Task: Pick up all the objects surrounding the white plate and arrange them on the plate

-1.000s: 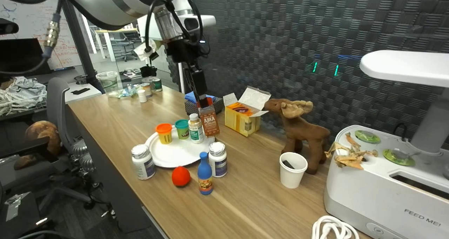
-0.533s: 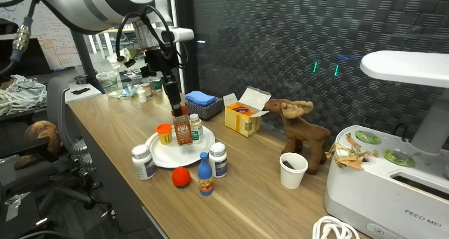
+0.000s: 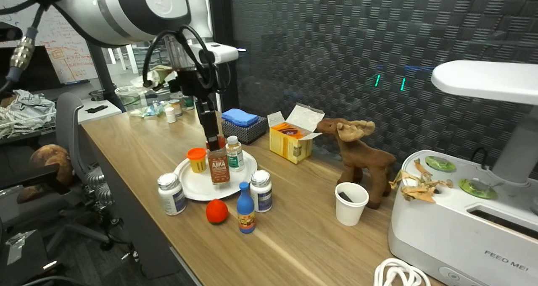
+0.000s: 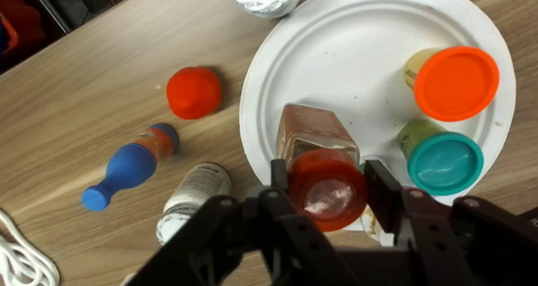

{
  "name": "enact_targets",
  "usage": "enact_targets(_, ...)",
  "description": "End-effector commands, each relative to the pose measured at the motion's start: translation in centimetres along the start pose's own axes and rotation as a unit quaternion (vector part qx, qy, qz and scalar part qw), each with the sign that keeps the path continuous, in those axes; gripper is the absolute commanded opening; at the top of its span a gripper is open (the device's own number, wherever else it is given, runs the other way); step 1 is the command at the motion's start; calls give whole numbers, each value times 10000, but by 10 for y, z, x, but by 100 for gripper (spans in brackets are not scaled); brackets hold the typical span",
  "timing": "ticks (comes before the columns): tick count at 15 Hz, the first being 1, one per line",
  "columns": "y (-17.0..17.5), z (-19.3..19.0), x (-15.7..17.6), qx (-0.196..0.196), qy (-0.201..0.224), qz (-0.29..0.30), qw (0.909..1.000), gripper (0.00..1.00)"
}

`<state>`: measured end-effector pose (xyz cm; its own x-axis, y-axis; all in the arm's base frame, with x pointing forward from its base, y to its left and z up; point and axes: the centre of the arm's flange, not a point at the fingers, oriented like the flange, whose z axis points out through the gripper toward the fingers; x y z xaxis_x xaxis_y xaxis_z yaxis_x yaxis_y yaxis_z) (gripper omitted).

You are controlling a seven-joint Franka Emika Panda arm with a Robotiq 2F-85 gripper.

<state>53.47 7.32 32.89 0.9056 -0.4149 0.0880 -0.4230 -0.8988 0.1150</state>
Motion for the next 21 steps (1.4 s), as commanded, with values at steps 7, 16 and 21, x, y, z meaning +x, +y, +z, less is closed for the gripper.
enact_targets(7, 5, -7, 25, 662, -157, -394, 9969, 24)
enact_targets(16, -33, 19, 31, 853, -459, -727, 9926, 24)
enact_targets(21, -59, 14, 26, 916, -391, -884, 9911, 24)
